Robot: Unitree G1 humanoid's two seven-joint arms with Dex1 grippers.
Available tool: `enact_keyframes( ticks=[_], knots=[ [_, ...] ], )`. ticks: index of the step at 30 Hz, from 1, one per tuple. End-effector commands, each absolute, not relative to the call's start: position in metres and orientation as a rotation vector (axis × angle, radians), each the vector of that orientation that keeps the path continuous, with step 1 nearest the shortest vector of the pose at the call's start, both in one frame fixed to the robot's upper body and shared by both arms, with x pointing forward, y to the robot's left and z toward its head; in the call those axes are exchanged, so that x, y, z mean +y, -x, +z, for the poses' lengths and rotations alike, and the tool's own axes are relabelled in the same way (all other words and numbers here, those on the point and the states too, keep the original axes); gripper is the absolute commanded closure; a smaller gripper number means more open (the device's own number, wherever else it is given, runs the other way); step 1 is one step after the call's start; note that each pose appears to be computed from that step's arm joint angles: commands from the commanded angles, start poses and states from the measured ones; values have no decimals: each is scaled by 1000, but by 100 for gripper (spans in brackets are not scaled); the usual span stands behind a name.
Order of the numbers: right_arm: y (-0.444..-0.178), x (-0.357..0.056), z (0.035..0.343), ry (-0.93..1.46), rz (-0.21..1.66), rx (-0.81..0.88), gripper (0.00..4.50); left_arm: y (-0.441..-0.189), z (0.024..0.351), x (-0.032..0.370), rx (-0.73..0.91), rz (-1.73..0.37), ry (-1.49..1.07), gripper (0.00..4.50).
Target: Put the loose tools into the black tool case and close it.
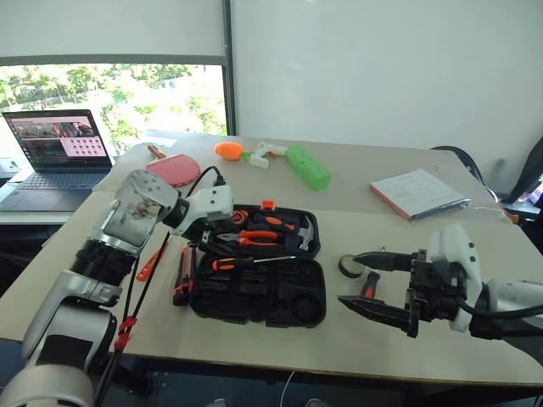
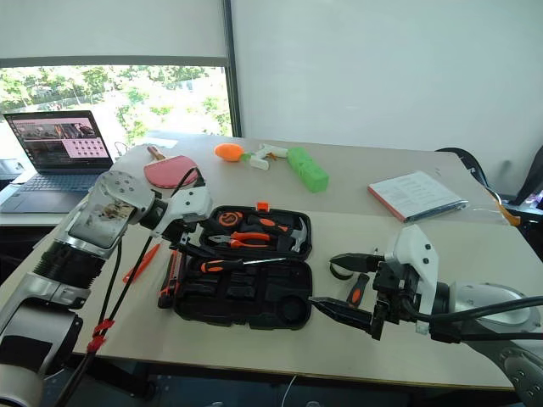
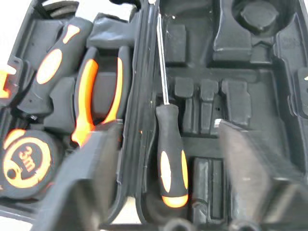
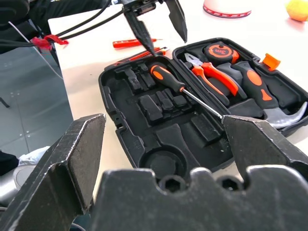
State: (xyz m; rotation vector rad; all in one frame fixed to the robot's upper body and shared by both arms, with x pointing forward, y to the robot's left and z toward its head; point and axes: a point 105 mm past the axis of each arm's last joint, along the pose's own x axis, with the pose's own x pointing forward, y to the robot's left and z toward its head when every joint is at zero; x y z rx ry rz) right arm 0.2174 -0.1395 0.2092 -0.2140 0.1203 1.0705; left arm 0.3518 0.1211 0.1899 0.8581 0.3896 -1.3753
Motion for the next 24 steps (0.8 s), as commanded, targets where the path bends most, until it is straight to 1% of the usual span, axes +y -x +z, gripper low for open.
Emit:
enact_keyframes(
  ticks=[1, 2, 4, 5, 19, 24],
  knots=[
    [-217, -138, 218, 238, 1070, 73, 0, -357, 184, 115, 367, -1365, -949, 296],
    [-216, -138, 218, 238, 1068, 72, 0, -359, 179, 113, 369, -1358, -964, 339],
    [-215, -138, 217, 235, 1065, 73, 0, -361, 172, 108, 372, -1363, -978, 402],
    [-215, -138, 217, 234, 1064, 74, 0, -361, 170, 107, 372, -1369, -981, 441],
    [-212, -135, 216, 210, 1052, 61, 0, -371, 159, 94, 381, -1338, -1032, 441],
    [-213, -136, 215, 210, 1049, 62, 0, -374, 168, 91, 362, -1327, -994, 441]
  ],
)
